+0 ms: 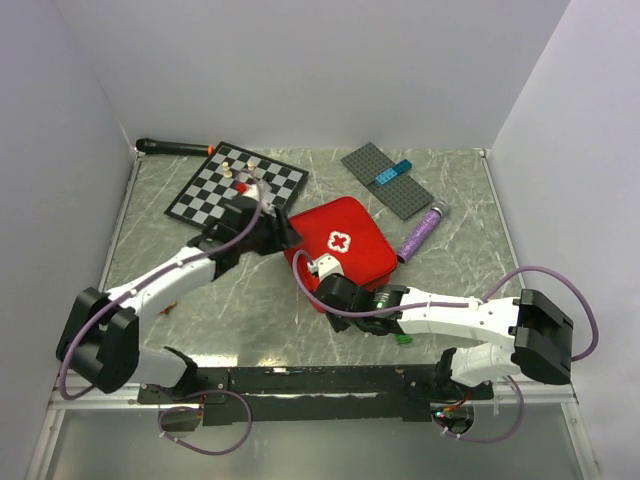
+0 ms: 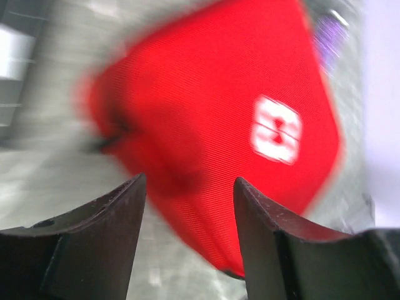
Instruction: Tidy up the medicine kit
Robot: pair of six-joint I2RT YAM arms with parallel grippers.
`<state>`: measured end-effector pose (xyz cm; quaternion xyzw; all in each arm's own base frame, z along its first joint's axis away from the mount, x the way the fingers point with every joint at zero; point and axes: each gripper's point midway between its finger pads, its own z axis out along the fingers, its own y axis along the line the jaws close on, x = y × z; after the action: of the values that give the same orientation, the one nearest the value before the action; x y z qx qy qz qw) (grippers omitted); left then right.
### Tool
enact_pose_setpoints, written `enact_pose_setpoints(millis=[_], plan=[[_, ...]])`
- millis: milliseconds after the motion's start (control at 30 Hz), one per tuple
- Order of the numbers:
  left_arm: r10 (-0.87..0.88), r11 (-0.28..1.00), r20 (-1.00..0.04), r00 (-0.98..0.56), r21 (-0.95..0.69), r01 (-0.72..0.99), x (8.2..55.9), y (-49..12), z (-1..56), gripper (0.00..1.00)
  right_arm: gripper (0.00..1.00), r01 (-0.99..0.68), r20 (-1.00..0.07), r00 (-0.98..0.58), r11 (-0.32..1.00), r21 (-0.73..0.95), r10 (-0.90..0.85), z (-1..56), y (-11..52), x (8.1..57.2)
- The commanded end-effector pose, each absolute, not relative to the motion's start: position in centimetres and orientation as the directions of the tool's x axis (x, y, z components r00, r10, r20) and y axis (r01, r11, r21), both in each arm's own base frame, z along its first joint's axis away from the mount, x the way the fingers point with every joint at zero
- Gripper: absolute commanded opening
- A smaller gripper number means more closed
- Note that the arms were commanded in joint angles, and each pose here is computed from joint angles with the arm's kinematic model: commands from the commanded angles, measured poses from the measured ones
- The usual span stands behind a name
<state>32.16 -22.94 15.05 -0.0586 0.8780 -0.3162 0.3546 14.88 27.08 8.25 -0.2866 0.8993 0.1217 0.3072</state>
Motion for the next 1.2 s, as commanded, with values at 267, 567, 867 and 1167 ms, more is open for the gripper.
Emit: enact_pose_setpoints(millis=[267, 567, 867, 1167], plan=[[-0.15, 0.812, -0.486, -0.861, -0.558, 0.173, 30.2, -30.7, 9.1, 0.34, 0.0, -0.516, -0.578, -0.695, 0.856, -0.012, -0.427, 6.8, 23.8, 14.1], [-0.083, 0.906, -0.446, -0.891, -0.406, 0.119, 29.7, -28.1, 4.1, 0.01, 0.0, -0.228, -0.565, -0.794, 0.972, -0.064, -0.224, 6.4, 17.6, 16.1], [-0.059, 0.923, -0.453, -0.889, -0.363, 0.124, 29.3, -27.0, 3.4, 0.01, 0.0, 0.094, -0.639, -0.755, 0.99, 0.109, 0.142, 7.7, 12.3, 21.3], [-0.033, 0.936, -0.454, -0.89, -0.327, 0.132, 28.7, -26.0, 2.7, 0.01, 0.0, 0.179, -0.71, -0.675, 0.978, 0.105, 0.2, 10.2, 10.4, 25.6]])
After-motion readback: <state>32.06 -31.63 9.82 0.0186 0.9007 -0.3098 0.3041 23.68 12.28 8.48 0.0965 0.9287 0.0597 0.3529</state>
